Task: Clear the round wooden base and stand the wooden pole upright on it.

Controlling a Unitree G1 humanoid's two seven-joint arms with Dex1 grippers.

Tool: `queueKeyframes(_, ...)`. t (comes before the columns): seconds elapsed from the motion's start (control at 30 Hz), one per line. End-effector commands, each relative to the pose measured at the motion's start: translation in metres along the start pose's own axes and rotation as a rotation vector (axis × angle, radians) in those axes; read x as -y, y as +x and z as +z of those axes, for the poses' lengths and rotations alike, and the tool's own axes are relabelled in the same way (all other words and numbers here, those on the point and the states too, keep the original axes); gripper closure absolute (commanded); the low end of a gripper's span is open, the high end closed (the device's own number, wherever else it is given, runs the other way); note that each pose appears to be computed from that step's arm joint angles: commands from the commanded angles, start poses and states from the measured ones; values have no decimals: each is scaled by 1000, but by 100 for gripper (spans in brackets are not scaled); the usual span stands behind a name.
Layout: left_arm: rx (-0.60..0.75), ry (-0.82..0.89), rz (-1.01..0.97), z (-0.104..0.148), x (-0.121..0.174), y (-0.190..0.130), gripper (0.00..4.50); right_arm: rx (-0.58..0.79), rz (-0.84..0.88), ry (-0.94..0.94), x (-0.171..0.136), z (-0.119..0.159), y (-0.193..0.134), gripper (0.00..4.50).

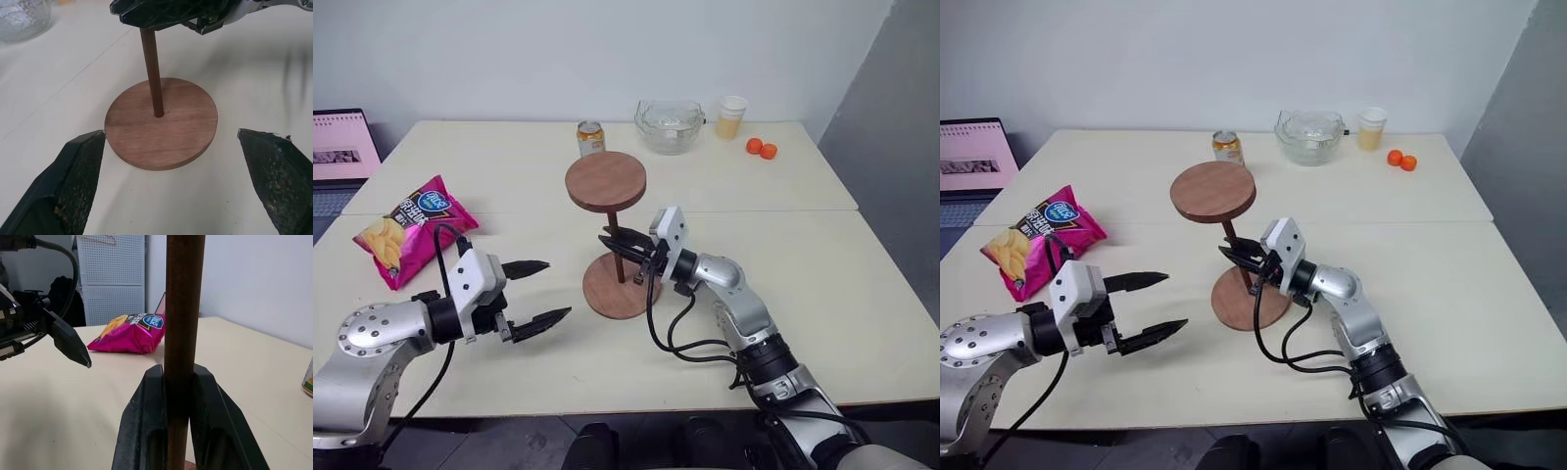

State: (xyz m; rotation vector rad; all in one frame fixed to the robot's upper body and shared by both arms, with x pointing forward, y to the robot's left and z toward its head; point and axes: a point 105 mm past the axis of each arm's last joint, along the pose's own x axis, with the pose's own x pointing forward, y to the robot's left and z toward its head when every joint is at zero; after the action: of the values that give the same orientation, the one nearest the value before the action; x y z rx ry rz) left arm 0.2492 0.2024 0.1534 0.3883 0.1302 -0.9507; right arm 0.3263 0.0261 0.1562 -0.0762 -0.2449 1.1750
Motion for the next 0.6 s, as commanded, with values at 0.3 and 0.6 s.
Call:
queueKeyframes(0.3, 2, 40, 8, 8, -3, 0, 0, 7, 49, 38, -13, 3, -2, 224)
queueKeyframes(0.6, -2, 40, 20, 9, -5, 0, 0, 0, 94, 34, -19, 7, -7, 7)
